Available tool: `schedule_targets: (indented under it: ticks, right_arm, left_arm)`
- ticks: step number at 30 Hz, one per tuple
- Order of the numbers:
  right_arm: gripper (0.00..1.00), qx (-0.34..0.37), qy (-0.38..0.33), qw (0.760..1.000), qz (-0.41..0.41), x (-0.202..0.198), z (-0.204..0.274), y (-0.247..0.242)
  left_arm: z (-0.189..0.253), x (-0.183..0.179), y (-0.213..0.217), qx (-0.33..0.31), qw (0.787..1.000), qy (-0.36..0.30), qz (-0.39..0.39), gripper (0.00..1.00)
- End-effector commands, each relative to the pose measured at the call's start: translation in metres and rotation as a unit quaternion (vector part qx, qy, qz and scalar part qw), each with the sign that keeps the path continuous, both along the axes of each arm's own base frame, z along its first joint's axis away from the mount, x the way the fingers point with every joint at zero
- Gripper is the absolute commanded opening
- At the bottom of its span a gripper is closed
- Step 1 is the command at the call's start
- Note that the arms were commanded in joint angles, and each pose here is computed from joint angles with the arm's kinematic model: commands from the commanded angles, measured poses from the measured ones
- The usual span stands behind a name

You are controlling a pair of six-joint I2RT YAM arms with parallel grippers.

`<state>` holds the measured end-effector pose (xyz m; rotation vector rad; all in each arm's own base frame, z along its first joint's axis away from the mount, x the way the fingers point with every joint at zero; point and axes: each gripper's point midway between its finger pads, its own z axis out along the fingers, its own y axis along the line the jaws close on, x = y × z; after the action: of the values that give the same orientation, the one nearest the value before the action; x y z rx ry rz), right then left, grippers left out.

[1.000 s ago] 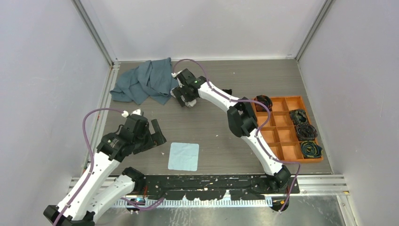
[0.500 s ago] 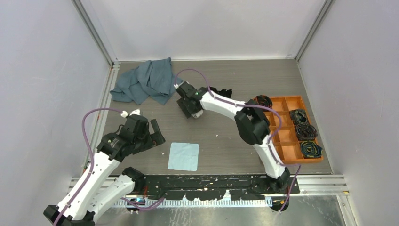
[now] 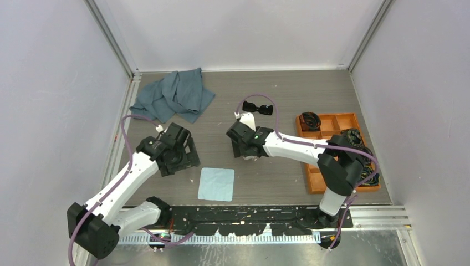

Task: Organize the sunglasses
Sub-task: Move the sunglasses case at the center of the board, then pick up the sunglasses case from the center of the board.

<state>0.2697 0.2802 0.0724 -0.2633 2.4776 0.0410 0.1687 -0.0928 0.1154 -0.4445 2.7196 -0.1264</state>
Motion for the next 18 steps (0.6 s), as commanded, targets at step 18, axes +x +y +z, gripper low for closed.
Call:
schedule_targets:
  ticks: [18]
  right_arm:
    - [1.00, 0.196, -0.058, 0.977, -0.060, -0.004, 0.073, -0.001]
  left_arm:
    - [0.033, 0.051, -0.029, -0.007, 0.998, -0.054, -0.042, 1.00]
